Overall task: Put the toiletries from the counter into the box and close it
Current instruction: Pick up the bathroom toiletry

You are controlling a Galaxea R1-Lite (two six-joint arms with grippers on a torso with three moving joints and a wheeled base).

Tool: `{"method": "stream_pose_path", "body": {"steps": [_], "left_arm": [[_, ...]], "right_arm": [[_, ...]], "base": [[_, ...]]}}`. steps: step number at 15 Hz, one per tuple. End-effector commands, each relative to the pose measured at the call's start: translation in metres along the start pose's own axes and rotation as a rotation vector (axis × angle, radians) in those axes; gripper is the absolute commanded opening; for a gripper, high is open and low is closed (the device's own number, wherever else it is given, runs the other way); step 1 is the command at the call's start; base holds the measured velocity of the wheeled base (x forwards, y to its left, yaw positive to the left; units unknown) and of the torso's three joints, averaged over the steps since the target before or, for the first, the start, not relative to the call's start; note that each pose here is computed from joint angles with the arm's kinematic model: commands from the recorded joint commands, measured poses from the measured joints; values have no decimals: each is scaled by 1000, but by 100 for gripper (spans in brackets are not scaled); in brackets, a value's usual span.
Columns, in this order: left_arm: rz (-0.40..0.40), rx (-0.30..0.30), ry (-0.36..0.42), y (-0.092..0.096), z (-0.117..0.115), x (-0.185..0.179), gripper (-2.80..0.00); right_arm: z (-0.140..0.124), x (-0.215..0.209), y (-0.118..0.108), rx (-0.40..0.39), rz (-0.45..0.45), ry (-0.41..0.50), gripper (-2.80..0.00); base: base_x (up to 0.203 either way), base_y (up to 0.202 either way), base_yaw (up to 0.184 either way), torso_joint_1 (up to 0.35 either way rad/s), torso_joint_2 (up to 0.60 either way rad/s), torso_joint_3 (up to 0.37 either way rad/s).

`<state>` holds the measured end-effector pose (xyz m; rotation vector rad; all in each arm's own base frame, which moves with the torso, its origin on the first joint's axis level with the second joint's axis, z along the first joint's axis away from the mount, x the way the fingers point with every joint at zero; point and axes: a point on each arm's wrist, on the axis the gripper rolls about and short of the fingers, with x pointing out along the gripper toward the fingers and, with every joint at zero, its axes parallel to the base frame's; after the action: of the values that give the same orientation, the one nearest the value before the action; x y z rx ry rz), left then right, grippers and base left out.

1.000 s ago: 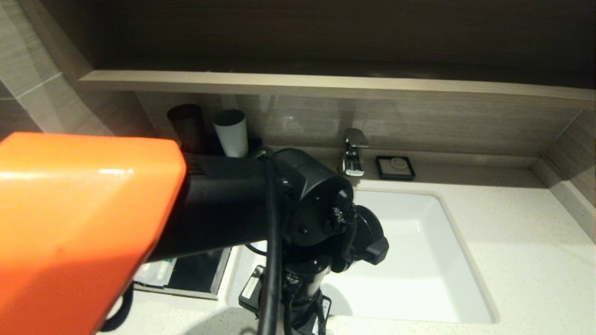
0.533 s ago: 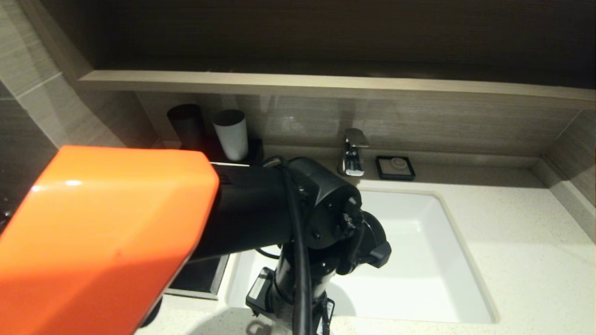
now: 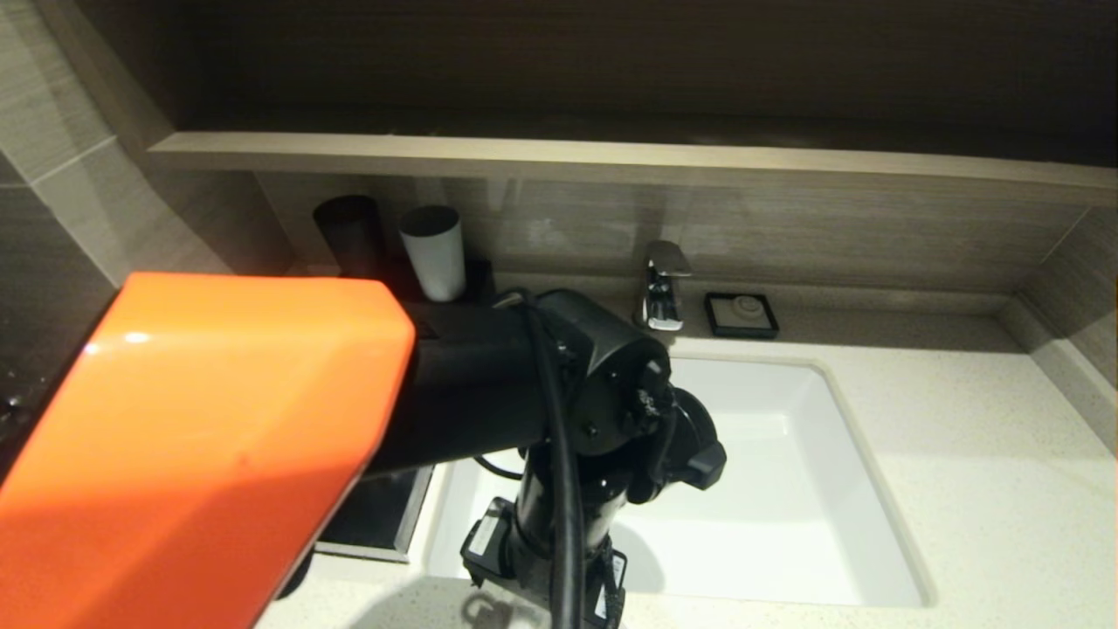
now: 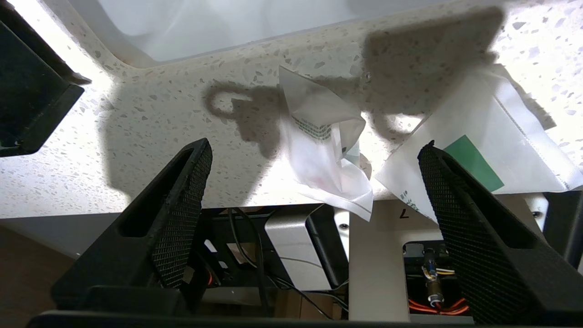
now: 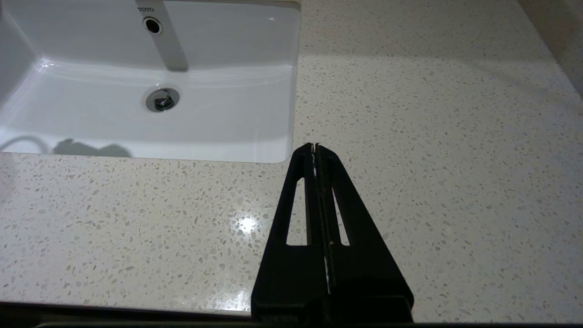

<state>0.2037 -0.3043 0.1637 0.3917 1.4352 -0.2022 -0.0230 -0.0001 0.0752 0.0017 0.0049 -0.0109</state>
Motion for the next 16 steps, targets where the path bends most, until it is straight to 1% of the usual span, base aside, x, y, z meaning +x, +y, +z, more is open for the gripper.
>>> {"method": "stream_pose_path", "body": {"steps": [1, 2, 4, 8, 10, 12, 16], "left_arm": [[-18, -17, 13, 5, 1, -2, 0], [-37, -19, 18, 7, 2, -5, 0], [-53, 3, 49, 12, 2, -5, 0], [-58, 67, 97, 13, 0, -4, 0], [-36, 94, 135, 14, -2, 0, 0], [-34, 106, 139, 13, -2, 2, 0], [-31, 151, 150, 10, 0, 7, 0]], "right_arm": [[0, 0, 0, 0, 0, 0, -280], [0, 0, 0, 0, 0, -1, -280], [0, 0, 0, 0, 0, -1, -280], [0, 0, 0, 0, 0, 0, -280], [0, 0, 0, 0, 0, -1, -280], [0, 0, 0, 0, 0, -1, -280], [0, 0, 0, 0, 0, -1, -280]], "base": [[0, 0, 0, 0, 0, 0], [0, 0, 0, 0, 0, 0], [0, 0, 0, 0, 0, 0], [0, 0, 0, 0, 0, 0], [0, 0, 0, 0, 0, 0], [0, 0, 0, 0, 0, 0], [0, 0, 0, 0, 0, 0]]}}
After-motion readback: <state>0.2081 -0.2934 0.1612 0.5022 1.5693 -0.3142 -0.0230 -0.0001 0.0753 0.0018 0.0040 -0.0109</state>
